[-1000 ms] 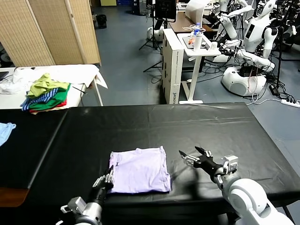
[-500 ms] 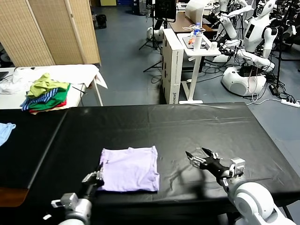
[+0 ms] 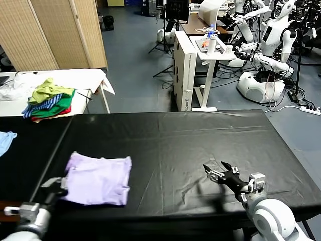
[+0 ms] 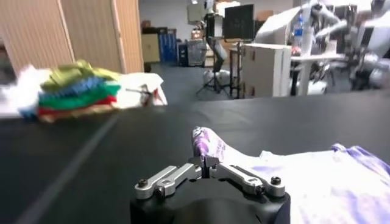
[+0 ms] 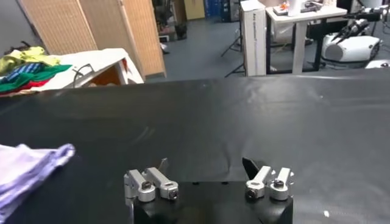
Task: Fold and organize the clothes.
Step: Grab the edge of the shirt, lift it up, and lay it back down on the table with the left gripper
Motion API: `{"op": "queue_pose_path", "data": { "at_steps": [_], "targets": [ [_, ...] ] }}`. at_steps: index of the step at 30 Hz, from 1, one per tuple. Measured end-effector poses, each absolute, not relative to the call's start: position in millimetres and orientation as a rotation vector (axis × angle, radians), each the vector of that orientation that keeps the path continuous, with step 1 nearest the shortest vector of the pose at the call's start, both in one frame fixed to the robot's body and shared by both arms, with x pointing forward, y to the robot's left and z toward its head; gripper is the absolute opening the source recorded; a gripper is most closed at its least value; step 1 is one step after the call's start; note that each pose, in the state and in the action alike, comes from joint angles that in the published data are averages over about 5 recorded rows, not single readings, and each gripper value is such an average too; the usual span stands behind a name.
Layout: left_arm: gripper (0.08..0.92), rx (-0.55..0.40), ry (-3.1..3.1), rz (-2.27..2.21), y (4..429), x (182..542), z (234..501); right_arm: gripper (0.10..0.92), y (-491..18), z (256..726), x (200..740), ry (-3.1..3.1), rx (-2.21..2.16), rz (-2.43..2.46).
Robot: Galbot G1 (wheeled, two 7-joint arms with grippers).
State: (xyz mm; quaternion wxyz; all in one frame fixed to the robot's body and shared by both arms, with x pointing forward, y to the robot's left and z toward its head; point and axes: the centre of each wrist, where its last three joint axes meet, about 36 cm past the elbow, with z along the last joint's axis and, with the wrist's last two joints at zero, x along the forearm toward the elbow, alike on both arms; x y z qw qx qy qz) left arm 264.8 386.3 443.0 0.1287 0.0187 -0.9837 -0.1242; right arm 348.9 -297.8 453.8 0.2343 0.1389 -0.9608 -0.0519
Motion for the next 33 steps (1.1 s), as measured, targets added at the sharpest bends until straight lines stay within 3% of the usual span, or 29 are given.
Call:
{"op": "queue_pose_path", "data": {
  "at_steps": [6,12,22,27,33],
  "targets": [
    [0.165,0.151,-2.854,-0.550,410,255,479,0.907,-293,450,350,-2.634,0.391,-0.146],
    [0.165,0.225,-2.882,-0.532,375,251,504,0.907,-290,448,344,-2.625,0.399,-0.130],
    [0.165,-0.040,-2.920,0.168,264,250,499,0.907,-293,451,329,-2.633,0.361,-0.109],
    [0.165,-0.143,-2.896,0.344,216,260,477,0.907,-289,450,318,-2.623,0.353,-0.107],
    [0.165,-0.193,-2.833,0.432,172,273,444,0.907,-281,456,316,-2.591,0.404,-0.159]
  ]
}}
